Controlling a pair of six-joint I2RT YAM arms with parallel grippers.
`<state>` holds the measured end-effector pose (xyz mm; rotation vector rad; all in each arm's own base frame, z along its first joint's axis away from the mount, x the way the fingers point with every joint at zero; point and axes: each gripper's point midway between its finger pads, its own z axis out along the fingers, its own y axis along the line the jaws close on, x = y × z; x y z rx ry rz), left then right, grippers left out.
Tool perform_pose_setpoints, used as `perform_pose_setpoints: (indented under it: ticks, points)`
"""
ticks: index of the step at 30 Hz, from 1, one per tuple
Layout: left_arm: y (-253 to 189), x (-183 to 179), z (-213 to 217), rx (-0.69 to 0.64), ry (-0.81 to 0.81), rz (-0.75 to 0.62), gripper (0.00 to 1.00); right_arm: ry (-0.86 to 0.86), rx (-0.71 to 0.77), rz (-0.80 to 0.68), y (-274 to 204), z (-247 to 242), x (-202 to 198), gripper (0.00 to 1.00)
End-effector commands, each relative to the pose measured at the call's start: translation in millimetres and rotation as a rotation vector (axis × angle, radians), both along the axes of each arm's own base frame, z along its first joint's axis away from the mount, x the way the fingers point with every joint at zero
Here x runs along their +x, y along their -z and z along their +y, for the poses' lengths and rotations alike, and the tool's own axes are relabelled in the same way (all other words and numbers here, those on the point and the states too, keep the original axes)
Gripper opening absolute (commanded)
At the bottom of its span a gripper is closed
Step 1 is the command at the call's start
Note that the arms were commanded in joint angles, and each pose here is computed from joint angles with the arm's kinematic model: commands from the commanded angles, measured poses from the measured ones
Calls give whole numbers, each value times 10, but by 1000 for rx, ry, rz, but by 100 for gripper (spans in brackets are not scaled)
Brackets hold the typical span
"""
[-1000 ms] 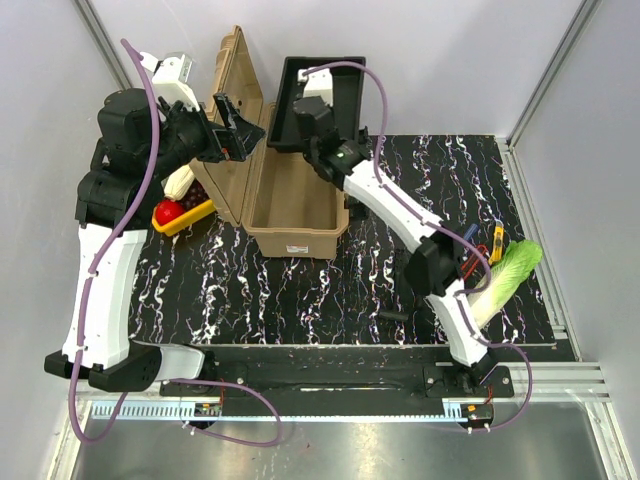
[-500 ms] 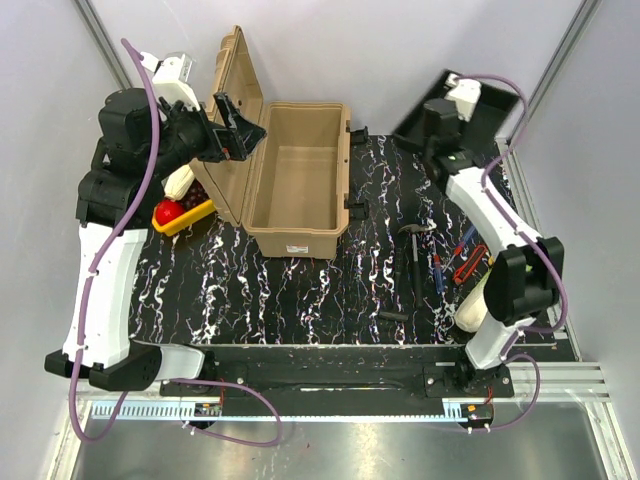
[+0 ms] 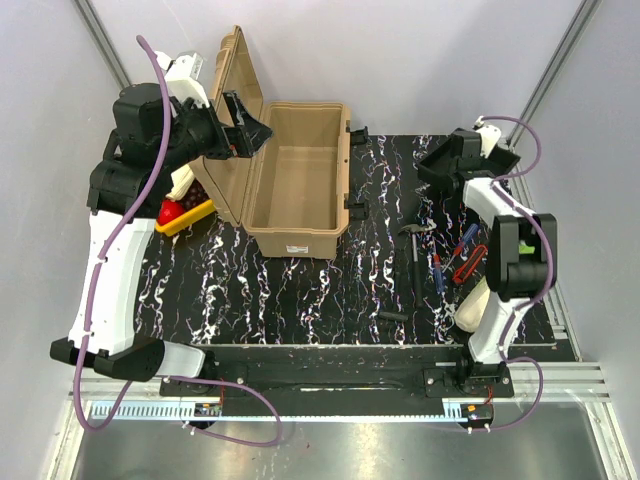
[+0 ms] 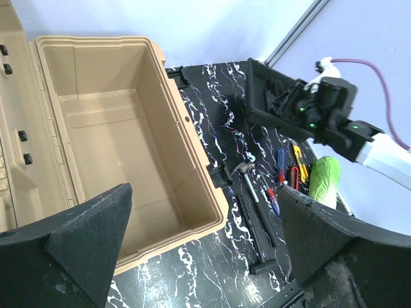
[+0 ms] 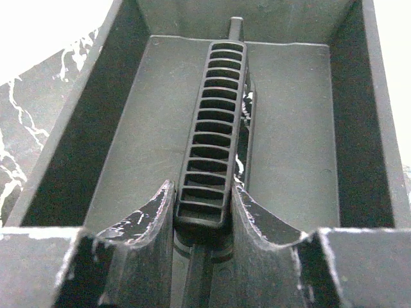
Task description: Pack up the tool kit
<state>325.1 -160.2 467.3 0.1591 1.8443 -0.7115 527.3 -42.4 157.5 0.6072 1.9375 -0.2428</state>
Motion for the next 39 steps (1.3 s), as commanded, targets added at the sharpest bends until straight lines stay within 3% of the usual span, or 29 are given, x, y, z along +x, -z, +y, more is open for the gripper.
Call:
perform_pose_setpoints:
  ticks: [1,5,11,17,23,31,34,36,39]
  points:
    - [-288,-29,-58,-40,28,-82,99,-50,37,-114,-19,126,464,0]
    - [-273,-6,-69,-36,30,-78,99,-70,28,-78,269,152,613,0]
    - [-260,31,-88,-36,34,-73,99,-96,42,-24,341,194,751,0]
    - [-244,38,-99,-32,41,-69,99,-103,137,175,707,274,668,0]
    - [-256,-10,-97,-38,46,-69,99,-92,191,282,933,338,525,2]
    - [-315,-78,-96,-43,61,-88,99,-94,240,369,1062,397,372,17]
    - [-321,-94,-55,-26,46,-100,99,-87,220,357,875,359,374,32]
    - [-317,-111,-53,-22,48,-101,99,-83,208,334,709,336,379,52]
    - [-336,-141,-49,-23,51,-107,99,-83,188,291,419,305,362,71]
